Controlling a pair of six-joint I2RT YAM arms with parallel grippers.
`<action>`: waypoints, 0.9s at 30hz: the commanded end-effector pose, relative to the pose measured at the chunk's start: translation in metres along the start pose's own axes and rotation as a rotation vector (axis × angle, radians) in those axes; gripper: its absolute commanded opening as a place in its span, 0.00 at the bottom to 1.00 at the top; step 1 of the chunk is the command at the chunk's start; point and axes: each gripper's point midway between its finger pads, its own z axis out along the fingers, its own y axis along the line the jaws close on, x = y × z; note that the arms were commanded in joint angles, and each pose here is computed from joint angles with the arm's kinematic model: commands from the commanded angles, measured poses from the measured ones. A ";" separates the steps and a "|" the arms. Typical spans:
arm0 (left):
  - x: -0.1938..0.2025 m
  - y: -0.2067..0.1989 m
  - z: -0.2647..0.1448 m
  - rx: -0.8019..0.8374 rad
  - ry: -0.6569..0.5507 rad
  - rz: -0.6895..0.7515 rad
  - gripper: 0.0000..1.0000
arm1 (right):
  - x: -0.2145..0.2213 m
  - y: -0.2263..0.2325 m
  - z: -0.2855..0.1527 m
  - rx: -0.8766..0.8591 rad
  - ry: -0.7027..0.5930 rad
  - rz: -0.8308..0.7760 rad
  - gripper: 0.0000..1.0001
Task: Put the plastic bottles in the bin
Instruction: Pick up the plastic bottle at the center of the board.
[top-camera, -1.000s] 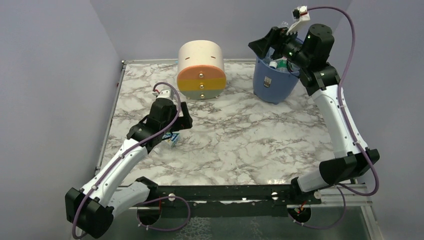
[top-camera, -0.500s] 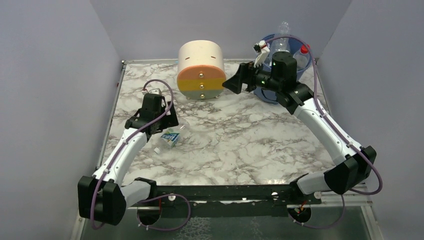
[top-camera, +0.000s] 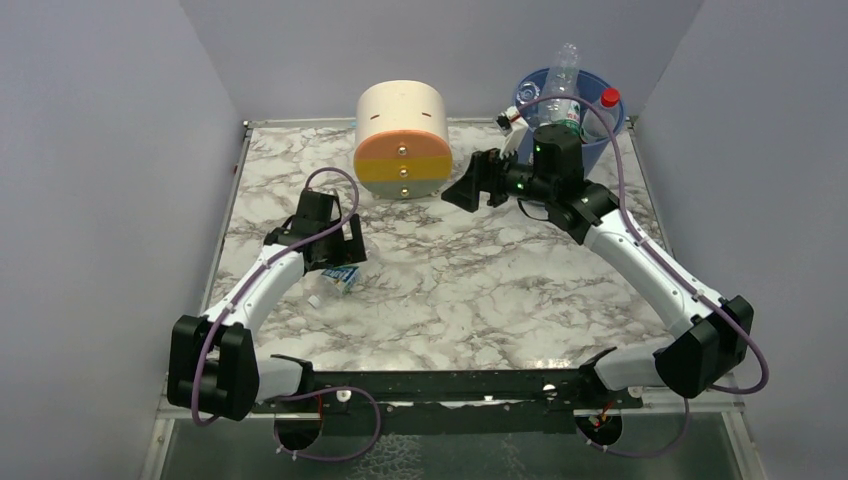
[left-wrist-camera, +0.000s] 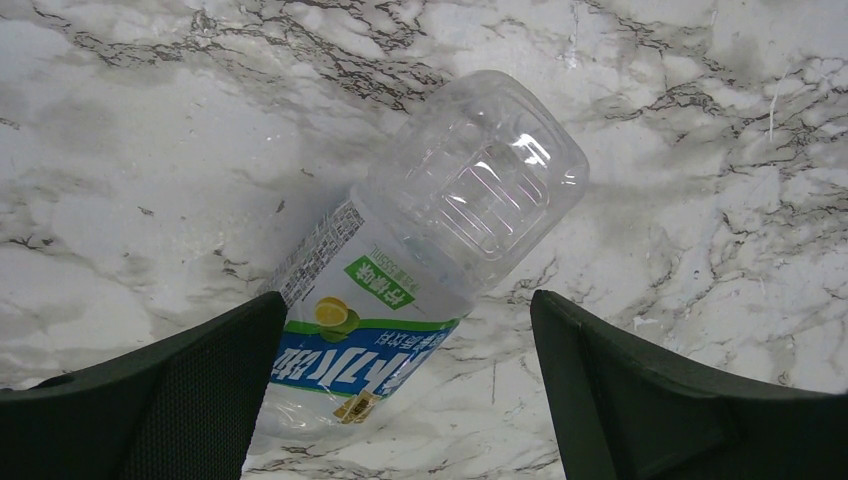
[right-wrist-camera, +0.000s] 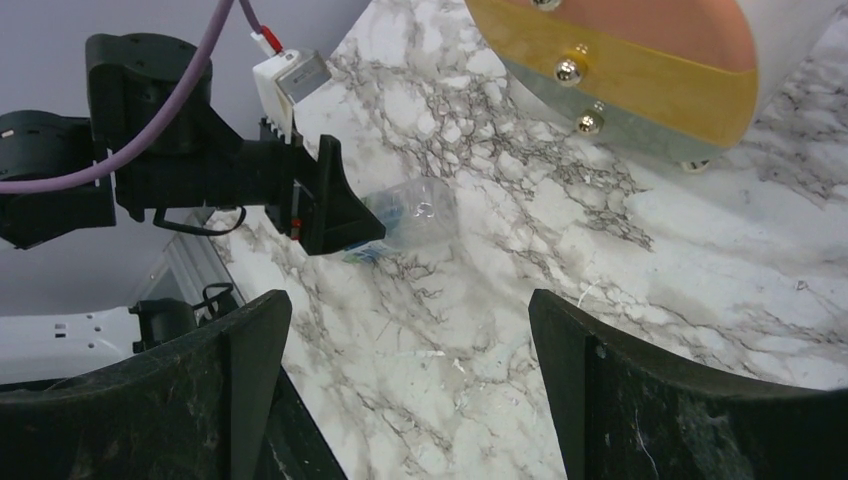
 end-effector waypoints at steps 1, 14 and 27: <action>0.001 -0.009 0.004 0.057 0.016 0.017 0.99 | 0.009 0.005 0.000 -0.033 0.009 -0.012 0.92; 0.016 -0.026 0.013 0.107 0.083 0.041 0.99 | 0.022 0.001 0.008 -0.039 0.043 0.008 0.92; 0.032 -0.049 0.016 0.129 0.117 0.098 0.99 | 0.044 -0.009 0.009 -0.016 0.090 0.024 0.92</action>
